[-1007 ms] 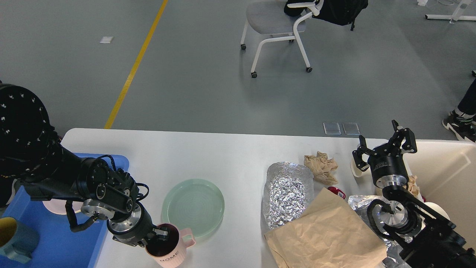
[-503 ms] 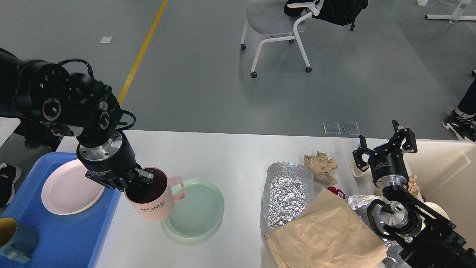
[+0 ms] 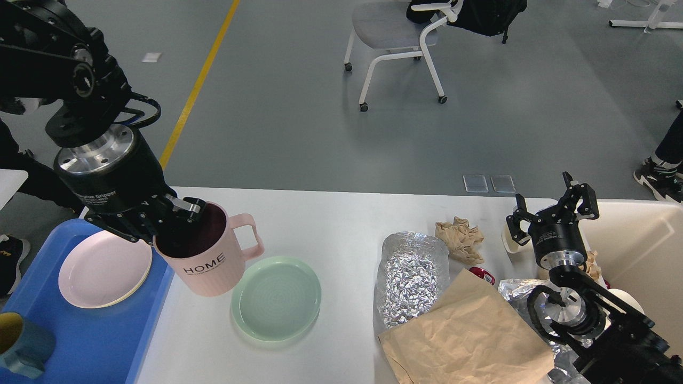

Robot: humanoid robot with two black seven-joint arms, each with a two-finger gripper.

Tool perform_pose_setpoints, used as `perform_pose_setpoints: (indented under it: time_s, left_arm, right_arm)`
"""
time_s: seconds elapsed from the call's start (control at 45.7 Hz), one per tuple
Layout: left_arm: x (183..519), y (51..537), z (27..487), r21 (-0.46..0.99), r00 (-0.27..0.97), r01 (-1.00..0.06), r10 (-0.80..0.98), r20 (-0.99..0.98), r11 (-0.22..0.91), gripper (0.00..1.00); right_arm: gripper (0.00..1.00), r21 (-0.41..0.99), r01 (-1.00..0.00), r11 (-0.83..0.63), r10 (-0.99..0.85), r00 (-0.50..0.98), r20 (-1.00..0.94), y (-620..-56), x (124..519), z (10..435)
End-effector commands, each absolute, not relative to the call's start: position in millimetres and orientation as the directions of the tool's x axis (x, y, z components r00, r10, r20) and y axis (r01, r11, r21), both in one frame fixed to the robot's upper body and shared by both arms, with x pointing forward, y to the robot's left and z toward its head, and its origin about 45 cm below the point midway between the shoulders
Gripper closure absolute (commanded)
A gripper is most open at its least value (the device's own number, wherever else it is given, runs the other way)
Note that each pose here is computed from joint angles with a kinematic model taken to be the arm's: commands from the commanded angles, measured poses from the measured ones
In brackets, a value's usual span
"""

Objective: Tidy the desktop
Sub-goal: 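Lift the pink mug with the left gripper and carry it over the tray, then lower the pink mug onto the tray beside the green mug and release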

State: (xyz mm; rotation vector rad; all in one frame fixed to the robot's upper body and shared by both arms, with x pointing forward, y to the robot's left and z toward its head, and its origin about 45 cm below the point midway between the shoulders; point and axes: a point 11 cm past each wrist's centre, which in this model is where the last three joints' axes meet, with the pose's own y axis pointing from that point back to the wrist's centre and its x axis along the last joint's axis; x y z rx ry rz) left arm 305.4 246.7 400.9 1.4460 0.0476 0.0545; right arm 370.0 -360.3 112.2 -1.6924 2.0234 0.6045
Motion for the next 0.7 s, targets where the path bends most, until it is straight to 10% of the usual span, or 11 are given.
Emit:
perform_pose_setpoints:
  time_s: [0.0,0.679]
  left_arm:
    - [311,285,390,0.989,0.988,-0.042,0.154,0.020,0.139,1.00]
    - [264,481,202,0.999,0.920,0.040,0.390,-0.045,0.019,1.00]
  right_arm:
    - [0.00,0.054,-0.986,0.159,-0.797,-0.160,-0.582,-360,370,112]
    - [0.00,0.054,-0.986,0.159,-0.797,-0.160,-0.582,-360,370,112]
